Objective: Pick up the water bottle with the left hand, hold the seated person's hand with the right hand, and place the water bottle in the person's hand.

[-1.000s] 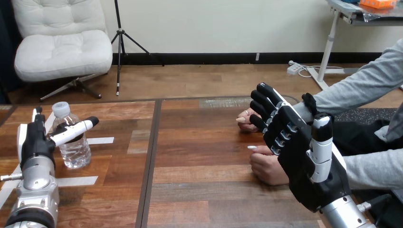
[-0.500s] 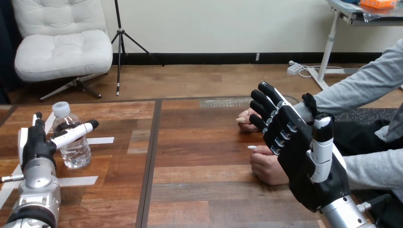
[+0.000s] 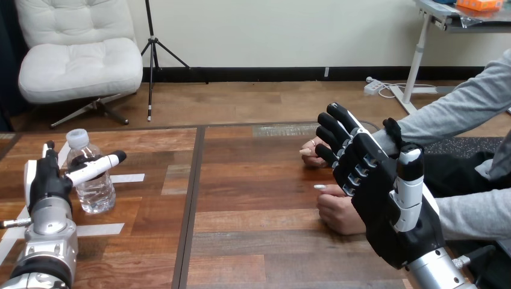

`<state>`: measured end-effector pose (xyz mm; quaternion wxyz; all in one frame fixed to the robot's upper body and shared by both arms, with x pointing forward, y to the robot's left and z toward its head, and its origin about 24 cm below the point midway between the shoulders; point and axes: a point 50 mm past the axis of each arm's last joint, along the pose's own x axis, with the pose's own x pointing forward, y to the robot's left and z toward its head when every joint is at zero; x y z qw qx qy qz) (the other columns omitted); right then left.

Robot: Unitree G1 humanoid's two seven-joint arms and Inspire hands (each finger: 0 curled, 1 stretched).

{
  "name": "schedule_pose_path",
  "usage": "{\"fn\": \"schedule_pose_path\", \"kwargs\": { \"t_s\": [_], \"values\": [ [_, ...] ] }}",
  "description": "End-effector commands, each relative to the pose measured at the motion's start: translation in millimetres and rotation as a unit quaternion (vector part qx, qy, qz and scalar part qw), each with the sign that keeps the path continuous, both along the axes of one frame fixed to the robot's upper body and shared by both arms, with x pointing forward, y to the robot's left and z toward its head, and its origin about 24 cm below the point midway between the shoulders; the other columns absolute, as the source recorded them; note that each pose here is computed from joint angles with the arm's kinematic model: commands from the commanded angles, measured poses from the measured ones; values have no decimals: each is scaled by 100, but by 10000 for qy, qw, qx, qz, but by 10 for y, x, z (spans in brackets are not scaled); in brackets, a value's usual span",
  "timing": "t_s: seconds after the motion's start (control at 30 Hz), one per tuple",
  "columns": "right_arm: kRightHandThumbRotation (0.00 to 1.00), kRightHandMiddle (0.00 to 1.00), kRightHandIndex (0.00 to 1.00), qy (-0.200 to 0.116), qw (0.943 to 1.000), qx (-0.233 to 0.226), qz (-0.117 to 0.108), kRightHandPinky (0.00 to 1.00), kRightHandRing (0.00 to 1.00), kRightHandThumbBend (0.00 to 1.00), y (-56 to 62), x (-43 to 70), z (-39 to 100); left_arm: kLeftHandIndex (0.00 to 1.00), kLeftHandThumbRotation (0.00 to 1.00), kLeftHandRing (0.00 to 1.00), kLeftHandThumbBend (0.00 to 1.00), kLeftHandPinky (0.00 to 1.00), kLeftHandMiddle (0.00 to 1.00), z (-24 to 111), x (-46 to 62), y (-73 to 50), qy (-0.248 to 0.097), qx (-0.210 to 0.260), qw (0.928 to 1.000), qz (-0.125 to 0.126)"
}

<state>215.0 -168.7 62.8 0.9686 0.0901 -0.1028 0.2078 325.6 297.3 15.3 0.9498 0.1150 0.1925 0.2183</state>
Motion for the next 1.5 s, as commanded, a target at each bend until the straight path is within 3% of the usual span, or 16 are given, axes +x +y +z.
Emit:
{"fn": "schedule_pose_path", "kwargs": {
  "t_s": [0.0, 0.77, 1.47],
  "values": [
    [100, 97, 96, -433, 9990, 52, -36, 100, 100, 99, -5, 33, 165, 100, 16, 100, 93, 100, 100, 279, 198, -22, -319, 121, 9994, -91],
    [100, 97, 96, -441, 9990, 94, -30, 100, 100, 98, 1, 27, 169, 100, 15, 100, 90, 100, 100, 286, 226, -50, -2, 423, 9991, -73],
    [100, 97, 95, -467, 9989, 79, -29, 100, 99, 99, 4, 21, 170, 100, 9, 99, 89, 93, 100, 277, 232, -60, 184, 497, 9986, -63]
  ]
}}
